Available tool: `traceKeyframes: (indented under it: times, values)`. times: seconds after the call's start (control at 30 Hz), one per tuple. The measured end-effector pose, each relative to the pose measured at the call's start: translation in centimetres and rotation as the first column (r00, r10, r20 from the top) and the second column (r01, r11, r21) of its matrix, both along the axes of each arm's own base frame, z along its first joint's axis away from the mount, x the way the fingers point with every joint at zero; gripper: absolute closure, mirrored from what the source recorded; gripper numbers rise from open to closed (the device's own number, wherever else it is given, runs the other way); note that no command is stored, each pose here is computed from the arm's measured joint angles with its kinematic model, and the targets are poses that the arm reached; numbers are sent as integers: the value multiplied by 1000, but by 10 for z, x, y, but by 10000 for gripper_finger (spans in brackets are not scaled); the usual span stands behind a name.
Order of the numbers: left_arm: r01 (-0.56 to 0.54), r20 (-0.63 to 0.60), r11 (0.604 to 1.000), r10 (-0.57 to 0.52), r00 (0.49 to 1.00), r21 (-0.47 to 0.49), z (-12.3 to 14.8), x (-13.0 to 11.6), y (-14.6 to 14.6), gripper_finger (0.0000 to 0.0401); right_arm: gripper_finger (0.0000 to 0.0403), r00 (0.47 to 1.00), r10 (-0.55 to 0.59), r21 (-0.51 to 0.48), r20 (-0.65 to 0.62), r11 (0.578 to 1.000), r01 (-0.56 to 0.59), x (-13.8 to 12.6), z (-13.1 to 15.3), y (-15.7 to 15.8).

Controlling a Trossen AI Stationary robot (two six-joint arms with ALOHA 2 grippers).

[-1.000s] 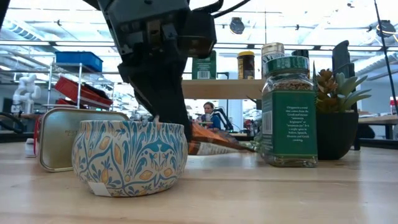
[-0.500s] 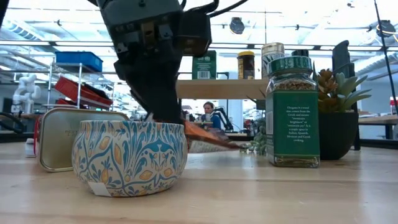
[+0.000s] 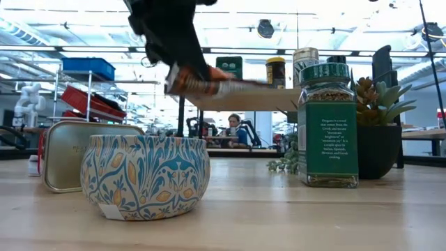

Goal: Shelf spices
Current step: Put the orange seasoning bag on the shelf

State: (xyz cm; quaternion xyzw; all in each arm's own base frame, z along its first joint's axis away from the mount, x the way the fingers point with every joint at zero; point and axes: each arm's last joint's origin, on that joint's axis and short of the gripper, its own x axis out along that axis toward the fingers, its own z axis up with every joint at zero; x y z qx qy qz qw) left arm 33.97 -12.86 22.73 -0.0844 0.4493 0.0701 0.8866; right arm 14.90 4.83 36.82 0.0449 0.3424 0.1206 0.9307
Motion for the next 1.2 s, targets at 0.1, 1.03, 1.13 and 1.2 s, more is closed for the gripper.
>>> traceKeyframes:
  times: [0.1,1.03,1.13,1.2]
  values:
    - [-44,47,996,41,998,75,11,-6,0,326,87,999,-31,-16,-17,999,31,5,-3,1]
    - [-278,442,680,-75,894,678,38,27,-22,326,87,886,-247,168,393,966,195,33,-61,4]
    - [-304,449,640,-73,890,706,34,33,-24,326,87,867,-286,162,409,957,239,34,-62,4]
    - [-309,460,626,-91,883,716,34,36,-26,326,87,859,-301,141,414,954,266,34,-63,5]
